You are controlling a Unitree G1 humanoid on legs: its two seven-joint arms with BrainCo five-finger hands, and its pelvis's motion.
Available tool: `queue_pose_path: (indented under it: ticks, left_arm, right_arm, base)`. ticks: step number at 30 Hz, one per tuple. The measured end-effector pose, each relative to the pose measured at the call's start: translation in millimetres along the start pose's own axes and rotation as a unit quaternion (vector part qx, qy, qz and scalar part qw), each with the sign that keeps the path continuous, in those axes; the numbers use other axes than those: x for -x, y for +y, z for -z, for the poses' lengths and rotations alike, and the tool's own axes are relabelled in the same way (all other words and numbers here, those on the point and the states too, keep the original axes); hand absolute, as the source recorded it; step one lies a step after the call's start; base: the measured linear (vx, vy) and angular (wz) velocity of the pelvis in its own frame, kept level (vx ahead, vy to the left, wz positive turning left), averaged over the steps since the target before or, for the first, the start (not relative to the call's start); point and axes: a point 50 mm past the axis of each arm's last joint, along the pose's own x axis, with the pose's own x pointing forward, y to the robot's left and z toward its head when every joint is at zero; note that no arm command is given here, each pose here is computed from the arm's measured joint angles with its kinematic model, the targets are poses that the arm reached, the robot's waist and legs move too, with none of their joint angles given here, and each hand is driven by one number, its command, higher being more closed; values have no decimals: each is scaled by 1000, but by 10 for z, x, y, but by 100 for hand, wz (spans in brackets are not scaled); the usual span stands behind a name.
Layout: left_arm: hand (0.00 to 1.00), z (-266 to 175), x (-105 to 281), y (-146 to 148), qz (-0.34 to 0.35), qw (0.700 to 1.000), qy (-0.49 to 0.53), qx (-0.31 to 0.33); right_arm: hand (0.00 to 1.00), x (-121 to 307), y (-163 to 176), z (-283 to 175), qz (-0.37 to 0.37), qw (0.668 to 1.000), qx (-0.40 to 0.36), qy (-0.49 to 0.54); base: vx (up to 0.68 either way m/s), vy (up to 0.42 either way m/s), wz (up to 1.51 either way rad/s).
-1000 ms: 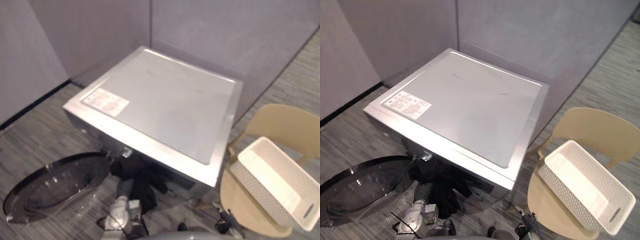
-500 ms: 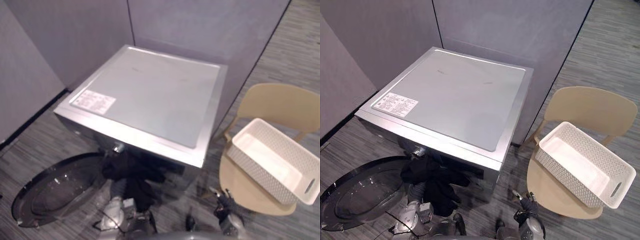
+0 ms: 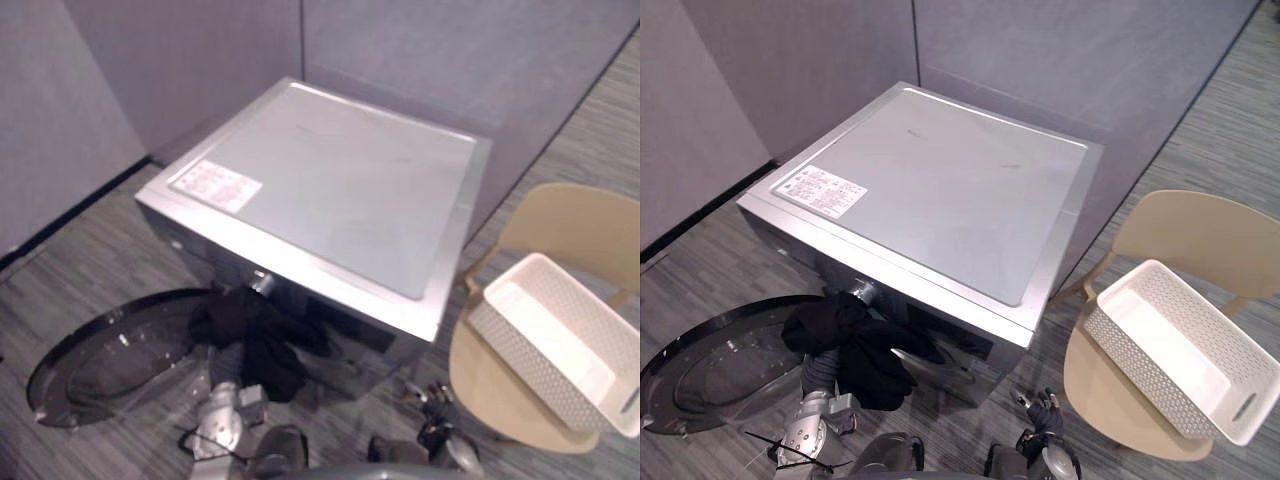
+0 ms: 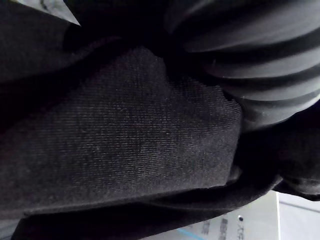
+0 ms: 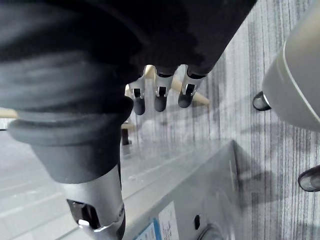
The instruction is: Pick up the laundry basket with both hands and put the clothes into the washing machine.
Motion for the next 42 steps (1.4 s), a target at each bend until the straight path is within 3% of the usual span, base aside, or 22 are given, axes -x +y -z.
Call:
queue_pose_path:
  ticks: [14,19,29,36,42]
  left_arm:
    - [100,84,-201,-74,-5,1000,17,2]
    - [100,-95,-457,-265,-5,997,-6,76]
    - [100,-960,-1166,-625,-34,981,-115,152]
    - [100,-1607,-1523,-687,-50,973,-173,145]
    - [100,-2565,-1695,-650,-42,958,-259,113]
  right_arm:
    - [0,-43,42,-84,1,1000,4,-11]
    - [0,-140,186,-336,-6,999,6,-47]
    - [0,-202,367,-928,1,987,-54,-149]
    - [0,-193,405,-1111,2,978,-99,-181]
    - [0,-182,422,-1110,-3,974,-127,-186]
  base:
    - [52,-2,-18]
    - [-81,16,-11]
    - [-113,7,-9]
    - [-58,-39,-9]
    - [-63,-42,-17]
